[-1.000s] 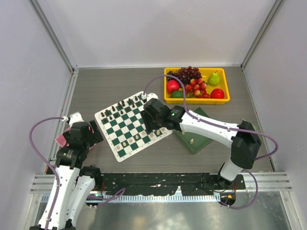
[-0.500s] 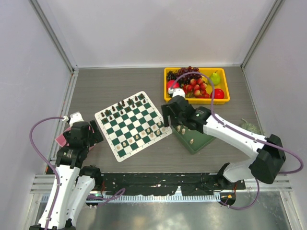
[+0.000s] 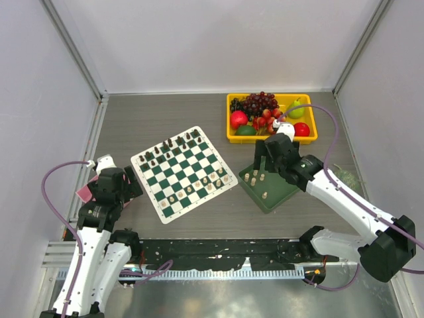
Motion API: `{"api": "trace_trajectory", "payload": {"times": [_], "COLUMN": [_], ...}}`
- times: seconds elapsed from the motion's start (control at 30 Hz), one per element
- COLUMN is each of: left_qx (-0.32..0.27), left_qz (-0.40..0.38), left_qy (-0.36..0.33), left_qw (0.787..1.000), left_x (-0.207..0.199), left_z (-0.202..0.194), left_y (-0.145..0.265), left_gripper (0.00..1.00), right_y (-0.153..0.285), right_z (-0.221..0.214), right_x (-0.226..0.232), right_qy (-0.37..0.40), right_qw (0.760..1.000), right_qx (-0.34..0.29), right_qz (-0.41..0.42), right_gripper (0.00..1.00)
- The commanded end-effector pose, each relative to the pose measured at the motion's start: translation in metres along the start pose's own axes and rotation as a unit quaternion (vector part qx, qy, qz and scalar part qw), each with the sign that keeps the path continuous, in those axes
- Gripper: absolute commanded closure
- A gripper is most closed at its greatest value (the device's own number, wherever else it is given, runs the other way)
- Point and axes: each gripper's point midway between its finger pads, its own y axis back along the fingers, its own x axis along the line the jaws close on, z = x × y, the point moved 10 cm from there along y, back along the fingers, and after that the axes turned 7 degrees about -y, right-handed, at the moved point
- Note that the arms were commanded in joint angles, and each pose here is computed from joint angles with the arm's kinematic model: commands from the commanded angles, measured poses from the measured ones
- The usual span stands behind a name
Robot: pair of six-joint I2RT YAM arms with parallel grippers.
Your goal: Set up the chess pieces on the board
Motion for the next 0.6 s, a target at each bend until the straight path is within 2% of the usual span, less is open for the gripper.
{"api": "trace_trajectory", "payload": {"times": [0.0, 0.07, 0.27, 0.37, 0.57], "left_qx": [-0.023, -0.023, -0.019, -0.019, -0.018], "left_qz": [-0.003, -0.004, -0.004, -0.003, -0.001], "left_qy": [0.014, 0.013, 0.011, 0.01, 0.011], "left_qw": [1.0, 1.0, 1.0, 1.0, 1.0], "left_x": [0.0, -0.001, -0.001, -0.001, -0.001], "left_z": [0.009, 0.009, 0.009, 0.009, 0.009], "left_y": [0.003, 0.003, 0.002, 0.002, 0.001], "left_gripper": [0.01, 0.01, 0.01, 0.01, 0.01], "right_y": [-0.001, -0.005, -0.015, -0.023, -0.036], "right_z": [0.0, -0.005, -0.014, -0.016, -0.019], "right_x": [-0.015, -0.02, -0.029, -0.03, -0.026], "right_qy": [-0.035, -0.045, -0.067, -0.061, -0.049], "right_qw": [0.999, 0.999, 0.998, 0.998, 0.997], "right_qx": [-0.011, -0.003, 0.013, 0.03, 0.057], "right_qz": [-0.02, -0.022, -0.009, -0.006, 0.005], "right_gripper": [0.02, 0.04, 0.18, 0.26, 0.35]}}
